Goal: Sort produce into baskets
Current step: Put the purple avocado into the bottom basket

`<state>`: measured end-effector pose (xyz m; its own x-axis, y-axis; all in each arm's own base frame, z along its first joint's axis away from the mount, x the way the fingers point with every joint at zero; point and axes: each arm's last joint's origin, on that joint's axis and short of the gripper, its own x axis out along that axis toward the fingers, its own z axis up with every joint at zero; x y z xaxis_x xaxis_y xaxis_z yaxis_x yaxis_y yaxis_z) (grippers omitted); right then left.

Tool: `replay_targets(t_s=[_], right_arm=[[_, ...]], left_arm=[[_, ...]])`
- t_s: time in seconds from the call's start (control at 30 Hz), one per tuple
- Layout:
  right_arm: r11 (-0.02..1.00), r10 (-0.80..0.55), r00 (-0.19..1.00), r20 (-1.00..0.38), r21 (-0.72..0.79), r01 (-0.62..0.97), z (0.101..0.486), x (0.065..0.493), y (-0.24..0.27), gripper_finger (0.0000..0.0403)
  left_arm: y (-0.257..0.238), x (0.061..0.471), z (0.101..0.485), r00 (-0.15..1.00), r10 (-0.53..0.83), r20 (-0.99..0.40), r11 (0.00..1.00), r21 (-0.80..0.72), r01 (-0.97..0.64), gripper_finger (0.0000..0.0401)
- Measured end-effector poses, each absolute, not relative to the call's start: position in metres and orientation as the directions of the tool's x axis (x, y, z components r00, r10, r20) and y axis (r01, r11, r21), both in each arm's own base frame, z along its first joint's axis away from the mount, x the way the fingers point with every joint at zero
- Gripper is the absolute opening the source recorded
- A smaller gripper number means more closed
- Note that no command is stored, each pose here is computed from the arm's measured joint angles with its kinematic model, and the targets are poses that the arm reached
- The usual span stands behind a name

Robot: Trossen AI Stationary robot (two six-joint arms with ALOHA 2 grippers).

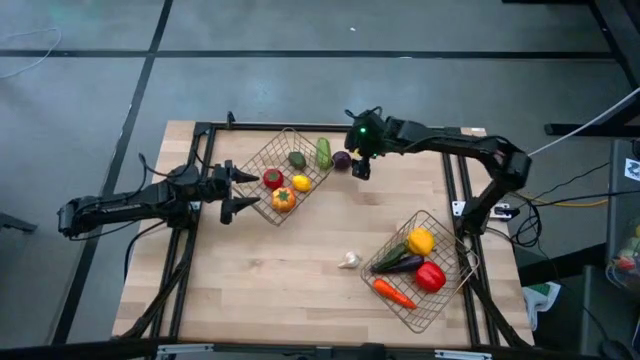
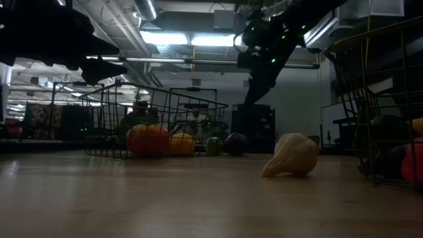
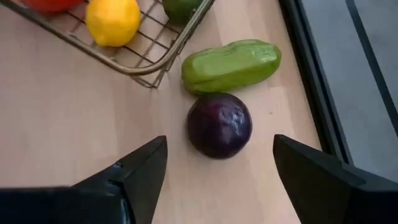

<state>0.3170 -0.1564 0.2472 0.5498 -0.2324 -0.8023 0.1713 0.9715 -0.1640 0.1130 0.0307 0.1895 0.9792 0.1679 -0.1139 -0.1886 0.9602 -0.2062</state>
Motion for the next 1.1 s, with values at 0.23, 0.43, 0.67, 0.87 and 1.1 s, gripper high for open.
replay_targets(t_s=[0.23,0.43,0.67,0.87,1.1], right_arm=[[0.975,-0.224,0.532,-0.817,-0.194,0.113,0.232,0.349,-0.172,0.0291],[0.981,-0.194,0.451,-0.871,-0.170,0.093,0.219,0.366,-0.180,0.0291],[0.977,-0.215,0.363,-0.907,-0.202,0.073,0.204,0.369,-0.184,0.0291],[0.975,-0.220,0.349,-0.911,-0.214,0.056,0.198,0.371,-0.185,0.0291],[0.977,-0.212,0.328,-0.920,-0.209,0.045,0.190,0.372,-0.185,0.0291]], left_arm=[[0.031,0.113,0.190,0.979,0.168,-0.112,0.958,-0.215,-0.189,0.0335],[0.031,0.113,0.190,0.979,0.169,-0.113,0.958,-0.215,-0.190,0.0335],[0.031,0.113,0.189,0.979,0.169,-0.115,0.958,-0.215,-0.190,0.0335],[0.031,0.113,0.189,0.978,0.169,-0.120,0.958,-0.215,-0.191,0.0335],[0.031,0.113,0.188,0.978,0.168,-0.124,0.958,-0.215,-0.192,0.0335]])
